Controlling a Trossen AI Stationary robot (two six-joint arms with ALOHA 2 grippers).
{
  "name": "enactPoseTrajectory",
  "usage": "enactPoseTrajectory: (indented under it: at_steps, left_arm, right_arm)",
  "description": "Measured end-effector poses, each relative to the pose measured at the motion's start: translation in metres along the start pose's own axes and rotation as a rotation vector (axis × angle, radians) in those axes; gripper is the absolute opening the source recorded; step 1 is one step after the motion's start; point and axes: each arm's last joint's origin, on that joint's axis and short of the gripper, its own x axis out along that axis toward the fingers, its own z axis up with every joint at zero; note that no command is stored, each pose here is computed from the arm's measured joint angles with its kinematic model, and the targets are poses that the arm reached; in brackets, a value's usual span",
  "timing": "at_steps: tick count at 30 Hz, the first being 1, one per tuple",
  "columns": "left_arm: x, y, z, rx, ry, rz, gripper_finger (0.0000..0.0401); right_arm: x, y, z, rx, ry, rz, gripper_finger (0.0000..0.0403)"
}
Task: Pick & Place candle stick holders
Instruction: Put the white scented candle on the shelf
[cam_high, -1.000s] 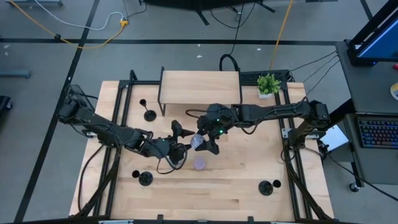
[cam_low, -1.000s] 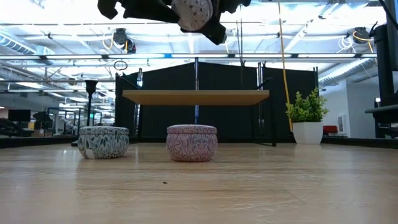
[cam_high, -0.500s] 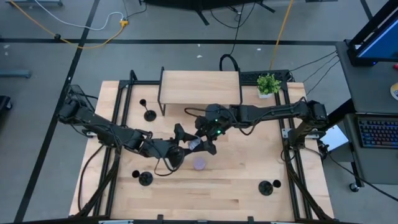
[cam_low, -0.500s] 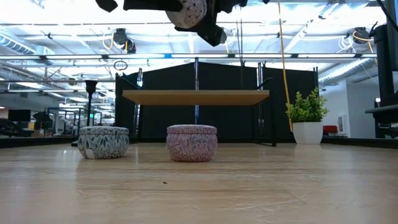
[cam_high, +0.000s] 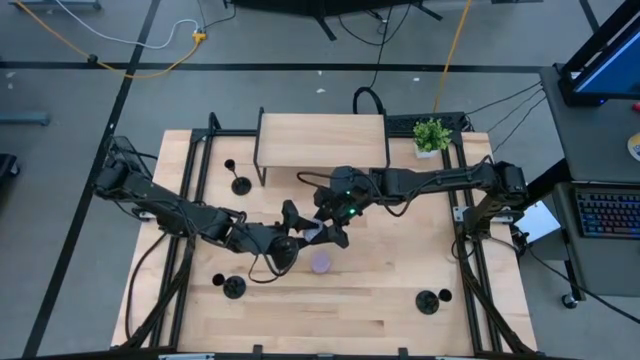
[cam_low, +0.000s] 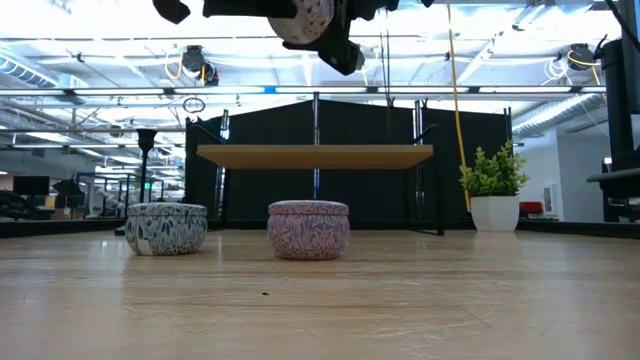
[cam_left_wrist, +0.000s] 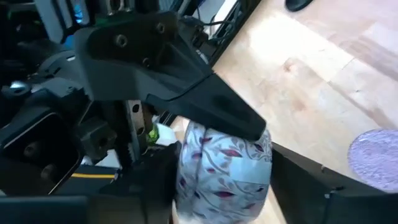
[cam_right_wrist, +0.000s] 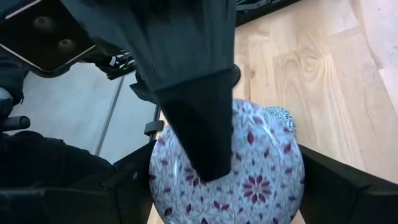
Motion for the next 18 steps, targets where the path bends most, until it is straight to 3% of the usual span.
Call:
enactPoseTrajectory:
  at_steps: [5, 18]
  left_arm:
    - [0.0, -0.0002, 0.0002, 0.005, -0.004, -0.004, 0.0186]
    - [0.0, 0.0, -0.0016, -0.037, 0.038, 0.024, 0.0183]
  right_arm:
    - [0.0, 0.0004, -0.0001, 0.015, 0.005, 0.012, 0.0295]
    - [0.0001, 0.0003, 0.0001, 0.021, -0.001, 0.003, 0.0322]
